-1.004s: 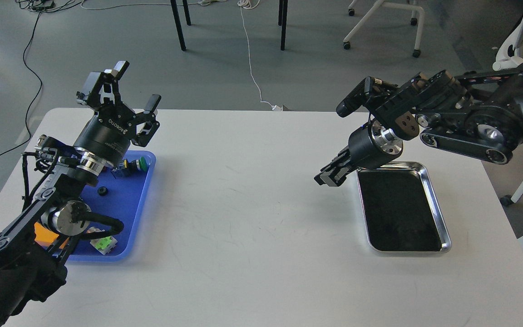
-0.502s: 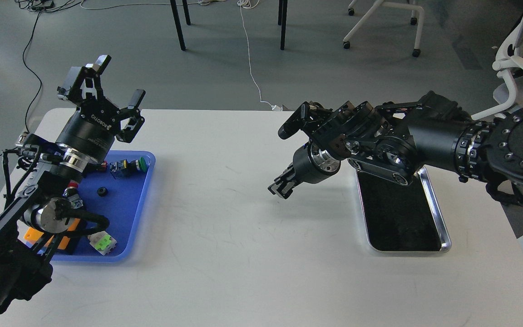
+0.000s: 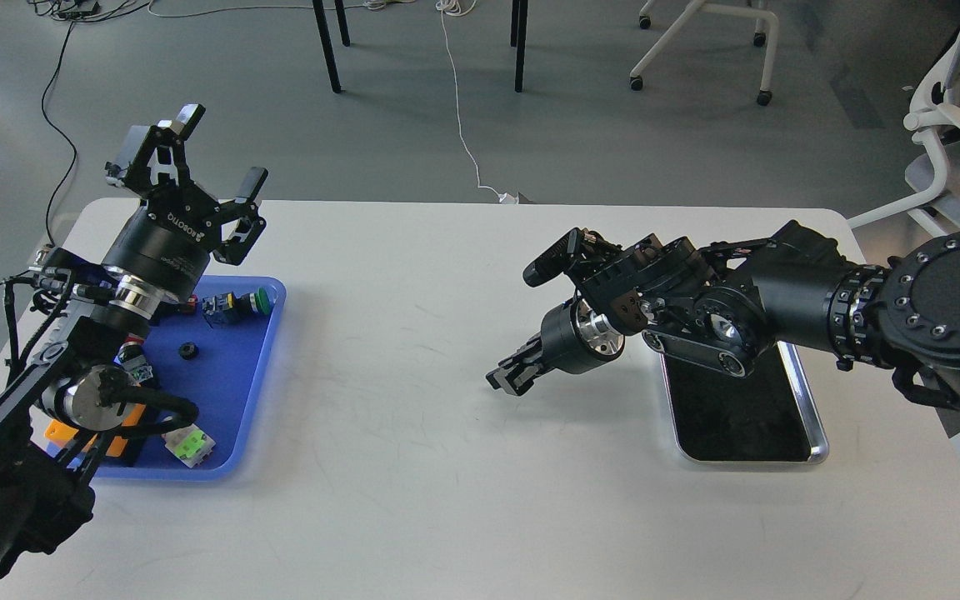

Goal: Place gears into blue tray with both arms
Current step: 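Carry the second gear toward the table center and release it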

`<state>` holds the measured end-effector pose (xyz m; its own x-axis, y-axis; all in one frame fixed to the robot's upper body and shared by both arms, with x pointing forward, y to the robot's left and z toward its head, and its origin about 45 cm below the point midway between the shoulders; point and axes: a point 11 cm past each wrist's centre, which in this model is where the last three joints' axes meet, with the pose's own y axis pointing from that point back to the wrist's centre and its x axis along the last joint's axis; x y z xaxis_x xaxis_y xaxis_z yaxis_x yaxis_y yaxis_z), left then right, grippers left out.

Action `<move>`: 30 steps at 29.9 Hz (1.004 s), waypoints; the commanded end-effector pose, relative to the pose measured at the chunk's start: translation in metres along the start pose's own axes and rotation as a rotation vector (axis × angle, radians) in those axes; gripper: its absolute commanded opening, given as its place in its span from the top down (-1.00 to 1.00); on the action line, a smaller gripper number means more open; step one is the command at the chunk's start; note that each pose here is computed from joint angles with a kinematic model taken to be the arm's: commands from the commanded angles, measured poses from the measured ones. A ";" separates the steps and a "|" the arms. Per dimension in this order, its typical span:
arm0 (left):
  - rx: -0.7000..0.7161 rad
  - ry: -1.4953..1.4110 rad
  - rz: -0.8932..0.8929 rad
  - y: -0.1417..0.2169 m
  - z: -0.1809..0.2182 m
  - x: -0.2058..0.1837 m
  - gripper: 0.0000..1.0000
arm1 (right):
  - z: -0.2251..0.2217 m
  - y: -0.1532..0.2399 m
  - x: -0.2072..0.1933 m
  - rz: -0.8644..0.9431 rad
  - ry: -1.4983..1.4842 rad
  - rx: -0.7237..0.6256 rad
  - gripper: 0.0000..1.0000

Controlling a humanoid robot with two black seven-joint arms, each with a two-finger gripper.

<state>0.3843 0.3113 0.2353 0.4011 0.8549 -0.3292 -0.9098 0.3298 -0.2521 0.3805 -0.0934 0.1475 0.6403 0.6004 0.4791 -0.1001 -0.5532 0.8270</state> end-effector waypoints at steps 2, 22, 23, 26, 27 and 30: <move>0.001 -0.001 -0.001 0.000 0.000 0.000 -0.96 | -0.007 -0.003 -0.005 -0.016 -0.004 0.024 0.52; -0.003 -0.008 0.007 0.003 0.002 0.003 -0.96 | -0.017 0.014 0.035 0.085 -0.061 0.054 -0.88; -0.006 -0.010 0.007 0.003 0.003 0.004 -0.96 | -0.022 0.017 0.043 0.107 -0.077 0.071 -0.89; -0.003 -0.019 0.012 0.004 0.004 0.007 -0.96 | -0.040 0.019 0.061 0.176 -0.147 0.150 -0.94; -0.003 -0.020 0.012 0.004 0.004 0.007 -0.96 | -0.040 0.019 0.061 0.176 -0.148 0.151 -0.94; -0.003 -0.020 0.012 0.004 0.004 0.007 -0.96 | -0.040 0.019 0.061 0.176 -0.148 0.151 -0.94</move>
<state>0.3829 0.3200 0.2360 0.3883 0.8660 -0.3150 -0.9140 0.3182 -0.2517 0.3871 -0.0463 0.2028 0.7247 0.4106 0.5533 -0.1129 -0.7214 0.6833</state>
